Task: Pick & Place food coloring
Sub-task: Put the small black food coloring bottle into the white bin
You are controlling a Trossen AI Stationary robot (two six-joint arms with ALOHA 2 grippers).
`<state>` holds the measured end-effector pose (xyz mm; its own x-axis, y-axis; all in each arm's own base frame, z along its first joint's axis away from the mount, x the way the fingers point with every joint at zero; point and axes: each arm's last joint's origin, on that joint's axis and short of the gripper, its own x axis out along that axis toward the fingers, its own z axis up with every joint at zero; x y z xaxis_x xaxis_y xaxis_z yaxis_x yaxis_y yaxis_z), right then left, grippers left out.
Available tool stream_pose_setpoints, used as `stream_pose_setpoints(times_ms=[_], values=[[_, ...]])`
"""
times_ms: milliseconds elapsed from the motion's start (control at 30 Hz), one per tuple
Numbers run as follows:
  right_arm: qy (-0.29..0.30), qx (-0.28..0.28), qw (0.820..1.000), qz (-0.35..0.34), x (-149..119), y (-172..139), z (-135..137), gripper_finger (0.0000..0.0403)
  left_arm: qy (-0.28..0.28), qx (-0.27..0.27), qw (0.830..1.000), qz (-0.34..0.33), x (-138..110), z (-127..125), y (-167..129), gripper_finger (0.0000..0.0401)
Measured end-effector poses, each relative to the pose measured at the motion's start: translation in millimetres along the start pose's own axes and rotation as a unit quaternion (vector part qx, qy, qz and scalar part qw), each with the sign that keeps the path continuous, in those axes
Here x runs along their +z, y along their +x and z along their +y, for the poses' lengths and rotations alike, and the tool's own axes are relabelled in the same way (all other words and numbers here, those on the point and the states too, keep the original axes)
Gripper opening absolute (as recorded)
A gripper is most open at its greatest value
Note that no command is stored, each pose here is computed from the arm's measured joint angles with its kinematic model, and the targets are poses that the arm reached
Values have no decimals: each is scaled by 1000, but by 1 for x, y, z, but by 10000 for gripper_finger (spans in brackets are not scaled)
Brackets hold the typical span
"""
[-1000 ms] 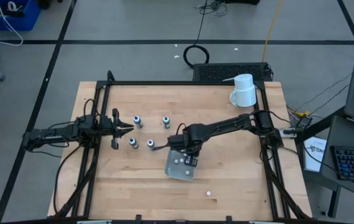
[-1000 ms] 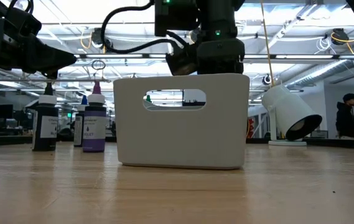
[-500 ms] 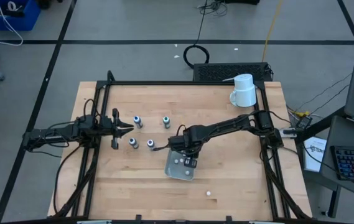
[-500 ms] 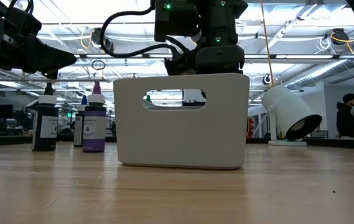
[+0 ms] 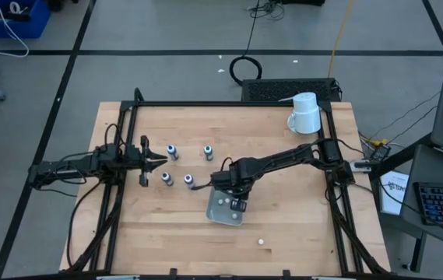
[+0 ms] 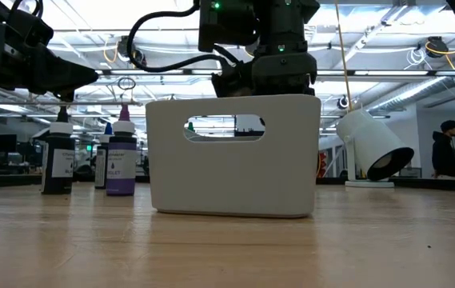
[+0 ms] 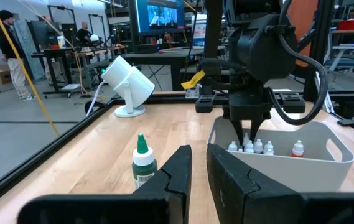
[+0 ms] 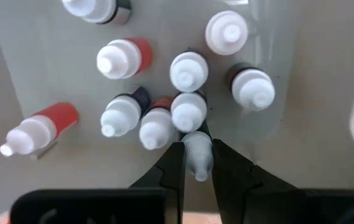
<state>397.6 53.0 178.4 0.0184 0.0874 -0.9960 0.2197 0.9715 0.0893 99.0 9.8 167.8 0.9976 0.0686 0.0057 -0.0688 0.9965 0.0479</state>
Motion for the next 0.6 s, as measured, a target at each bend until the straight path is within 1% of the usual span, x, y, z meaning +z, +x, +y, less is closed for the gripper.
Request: stream_pose_setpoints(times_ms=[167,333,600], values=[[2,17,1000,-9,-1,8,-1,44,0,0,1000,0,0,0,0,58],[3,26,1000,-9,-1,10,0,46,0,0,1000,0,0,0,0,58],[24,29,999,-7,-1,12,0,90,0,0,1000,0,0,0,0,58]])
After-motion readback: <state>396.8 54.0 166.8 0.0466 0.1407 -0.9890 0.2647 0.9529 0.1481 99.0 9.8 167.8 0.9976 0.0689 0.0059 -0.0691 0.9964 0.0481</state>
